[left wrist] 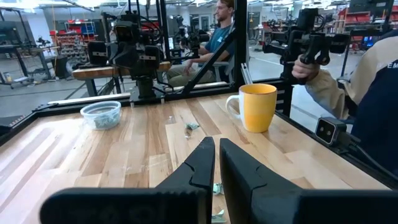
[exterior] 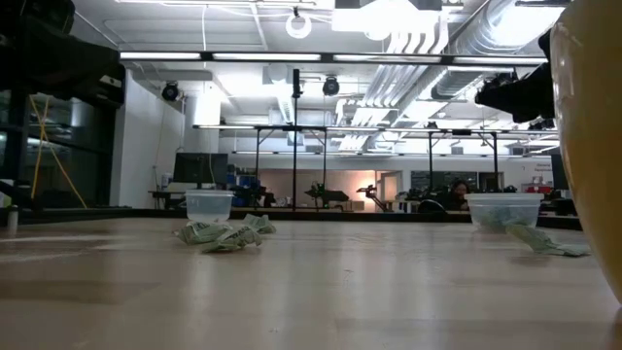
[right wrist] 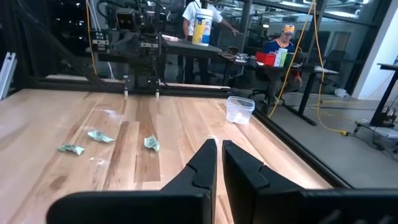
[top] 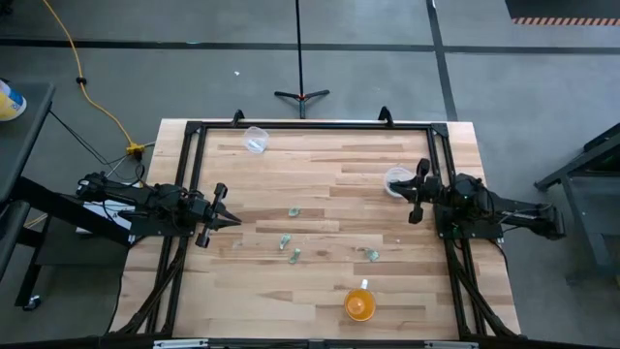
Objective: Pick and place items into bin
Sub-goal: Put the stevia packet into the top transparent bin
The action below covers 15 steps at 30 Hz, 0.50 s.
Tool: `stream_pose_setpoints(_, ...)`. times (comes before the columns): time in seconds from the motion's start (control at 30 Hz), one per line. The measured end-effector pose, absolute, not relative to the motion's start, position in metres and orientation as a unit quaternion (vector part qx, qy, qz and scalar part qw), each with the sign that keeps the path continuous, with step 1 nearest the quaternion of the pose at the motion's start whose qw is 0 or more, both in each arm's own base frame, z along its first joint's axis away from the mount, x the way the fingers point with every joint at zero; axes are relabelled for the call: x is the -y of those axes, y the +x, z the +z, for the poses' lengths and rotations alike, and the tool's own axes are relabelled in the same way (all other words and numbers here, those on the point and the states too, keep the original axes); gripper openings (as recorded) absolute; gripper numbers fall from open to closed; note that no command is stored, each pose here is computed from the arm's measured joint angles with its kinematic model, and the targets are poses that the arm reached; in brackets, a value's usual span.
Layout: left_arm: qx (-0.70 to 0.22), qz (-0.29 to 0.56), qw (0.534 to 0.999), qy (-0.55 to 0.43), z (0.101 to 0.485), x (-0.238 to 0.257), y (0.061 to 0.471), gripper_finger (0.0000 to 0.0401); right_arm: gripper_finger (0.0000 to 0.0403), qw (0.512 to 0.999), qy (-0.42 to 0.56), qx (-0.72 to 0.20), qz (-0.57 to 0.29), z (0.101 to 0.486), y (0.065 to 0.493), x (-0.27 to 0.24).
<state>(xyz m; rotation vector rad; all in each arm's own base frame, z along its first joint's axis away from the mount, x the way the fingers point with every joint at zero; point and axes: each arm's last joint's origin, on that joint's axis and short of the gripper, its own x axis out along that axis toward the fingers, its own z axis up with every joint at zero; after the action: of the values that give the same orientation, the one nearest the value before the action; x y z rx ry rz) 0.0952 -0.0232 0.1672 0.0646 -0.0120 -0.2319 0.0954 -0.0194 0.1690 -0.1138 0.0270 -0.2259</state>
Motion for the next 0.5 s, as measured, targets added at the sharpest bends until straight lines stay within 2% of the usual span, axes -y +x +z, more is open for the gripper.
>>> stream_pose_setpoints(0.37, 0.005, -0.115, 0.993, 0.02, 0.1672, 0.0232, 0.0953, 0.0062, 0.0017, 0.991, -0.067, -0.016, -0.113, 0.1687, 0.0955, 0.0195)
stream_pose_setpoints(0.5, 0.037, -0.063, 0.995, 0.07, 0.173, 0.0204, 0.0956, 0.0062, 0.0019, 0.991, -0.067, -0.016, -0.115, 0.1687, 0.0955, 0.0196)
